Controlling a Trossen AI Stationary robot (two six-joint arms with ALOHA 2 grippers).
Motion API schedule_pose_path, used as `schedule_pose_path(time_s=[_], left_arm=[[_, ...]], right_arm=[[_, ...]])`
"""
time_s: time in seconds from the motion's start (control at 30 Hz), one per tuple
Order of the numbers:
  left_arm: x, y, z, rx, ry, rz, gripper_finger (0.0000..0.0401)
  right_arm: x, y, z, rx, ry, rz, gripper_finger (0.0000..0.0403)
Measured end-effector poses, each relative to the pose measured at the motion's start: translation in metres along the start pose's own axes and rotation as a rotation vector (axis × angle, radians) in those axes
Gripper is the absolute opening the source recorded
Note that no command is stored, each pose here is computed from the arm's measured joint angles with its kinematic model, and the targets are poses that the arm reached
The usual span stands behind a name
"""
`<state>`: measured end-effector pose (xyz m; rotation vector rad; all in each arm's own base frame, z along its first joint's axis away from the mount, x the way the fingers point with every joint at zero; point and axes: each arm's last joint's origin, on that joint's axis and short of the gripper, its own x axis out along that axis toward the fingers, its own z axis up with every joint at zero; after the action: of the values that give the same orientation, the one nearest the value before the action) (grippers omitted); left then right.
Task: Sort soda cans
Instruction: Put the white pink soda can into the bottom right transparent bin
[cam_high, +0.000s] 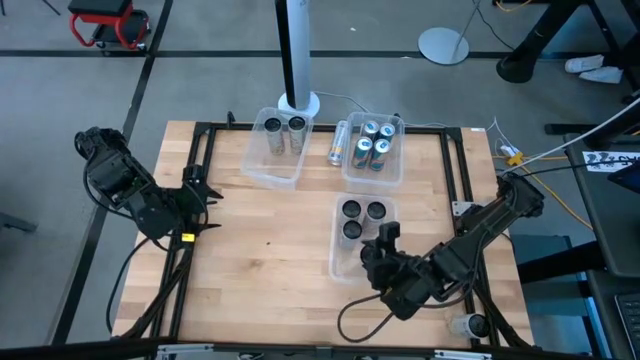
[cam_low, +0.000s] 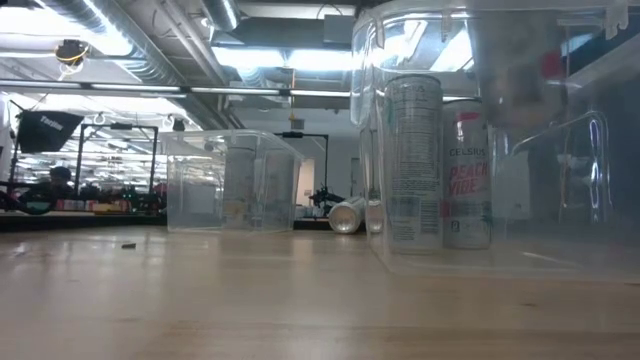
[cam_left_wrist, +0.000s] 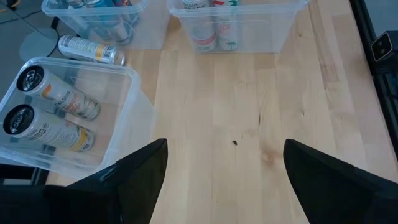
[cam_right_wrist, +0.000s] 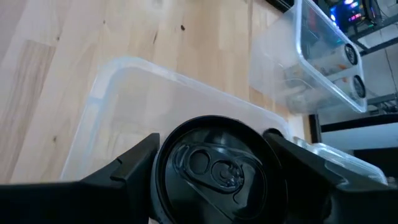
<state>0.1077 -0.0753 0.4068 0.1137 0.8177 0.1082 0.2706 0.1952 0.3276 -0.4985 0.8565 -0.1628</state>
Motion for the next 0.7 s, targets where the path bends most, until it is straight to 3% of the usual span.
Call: schedule_pose_path(time_s=[0.7], left_arm=[[0.0, 0.0, 0.0, 0.016, 0.0, 0.002, 0.0308]], right_arm=[[0.057, -0.006, -0.081, 0.183, -0.118, -0.023, 0.025]])
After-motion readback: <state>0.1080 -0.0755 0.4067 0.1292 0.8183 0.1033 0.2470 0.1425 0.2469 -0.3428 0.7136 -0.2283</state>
